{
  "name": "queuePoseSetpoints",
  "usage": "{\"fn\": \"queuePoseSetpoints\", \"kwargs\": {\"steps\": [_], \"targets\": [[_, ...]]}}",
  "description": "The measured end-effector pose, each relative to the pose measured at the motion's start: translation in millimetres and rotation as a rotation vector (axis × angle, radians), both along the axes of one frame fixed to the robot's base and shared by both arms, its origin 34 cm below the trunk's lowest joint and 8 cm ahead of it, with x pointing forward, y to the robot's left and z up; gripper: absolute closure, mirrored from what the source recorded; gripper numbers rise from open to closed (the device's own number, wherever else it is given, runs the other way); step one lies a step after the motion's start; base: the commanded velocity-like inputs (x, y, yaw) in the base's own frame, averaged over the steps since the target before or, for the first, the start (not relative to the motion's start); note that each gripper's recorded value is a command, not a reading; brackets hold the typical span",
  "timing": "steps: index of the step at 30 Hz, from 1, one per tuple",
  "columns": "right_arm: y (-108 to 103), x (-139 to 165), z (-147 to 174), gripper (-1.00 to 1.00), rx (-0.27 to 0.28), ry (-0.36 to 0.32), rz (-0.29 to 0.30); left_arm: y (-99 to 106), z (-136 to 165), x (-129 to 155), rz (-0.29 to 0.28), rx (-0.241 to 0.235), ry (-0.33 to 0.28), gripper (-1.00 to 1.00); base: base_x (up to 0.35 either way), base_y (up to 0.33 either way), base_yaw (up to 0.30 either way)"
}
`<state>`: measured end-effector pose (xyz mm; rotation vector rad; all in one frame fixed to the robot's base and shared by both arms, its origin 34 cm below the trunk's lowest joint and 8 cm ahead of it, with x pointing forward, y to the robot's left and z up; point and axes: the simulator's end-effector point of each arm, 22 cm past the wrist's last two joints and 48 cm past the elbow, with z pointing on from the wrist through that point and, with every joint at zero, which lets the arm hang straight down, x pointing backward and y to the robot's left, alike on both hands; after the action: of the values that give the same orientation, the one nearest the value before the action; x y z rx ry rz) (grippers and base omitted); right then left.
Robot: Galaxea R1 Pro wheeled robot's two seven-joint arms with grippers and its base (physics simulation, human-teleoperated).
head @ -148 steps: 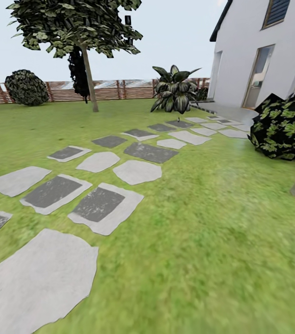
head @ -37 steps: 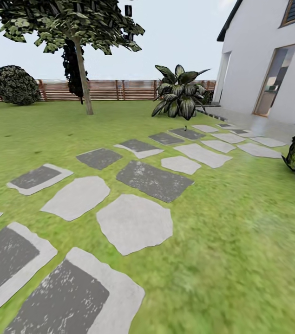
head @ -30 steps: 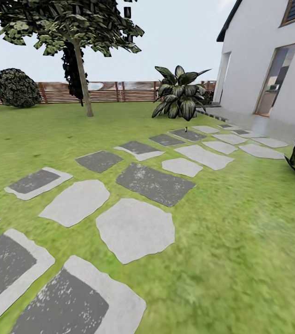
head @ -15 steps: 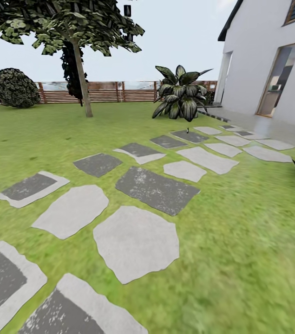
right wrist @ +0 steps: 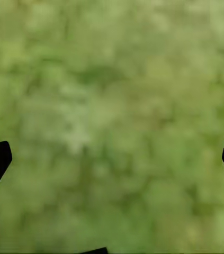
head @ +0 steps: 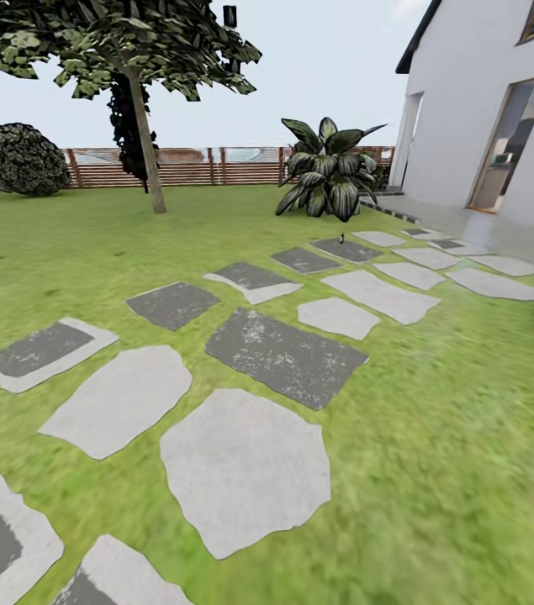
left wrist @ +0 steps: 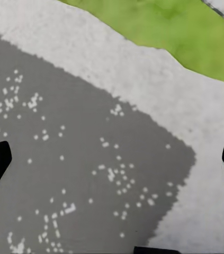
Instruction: Pick up the pesticide atomizer in the garden and spray insectifuge to fully cover both potted plants in the garden.
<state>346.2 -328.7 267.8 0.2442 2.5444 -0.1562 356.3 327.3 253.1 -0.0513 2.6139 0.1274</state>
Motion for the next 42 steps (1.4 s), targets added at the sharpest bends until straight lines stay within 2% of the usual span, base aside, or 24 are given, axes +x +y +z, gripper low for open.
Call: {"fn": "queuePoseSetpoints", "kwargs": {"steps": [42], "targets": [[0.6,0.1,-0.1,-1.00,0.001,0.000,0.002,-1.1,-0.1,0.0,0.000,-0.002,0.000,-1.00,0.336,0.000,0.000]]}}
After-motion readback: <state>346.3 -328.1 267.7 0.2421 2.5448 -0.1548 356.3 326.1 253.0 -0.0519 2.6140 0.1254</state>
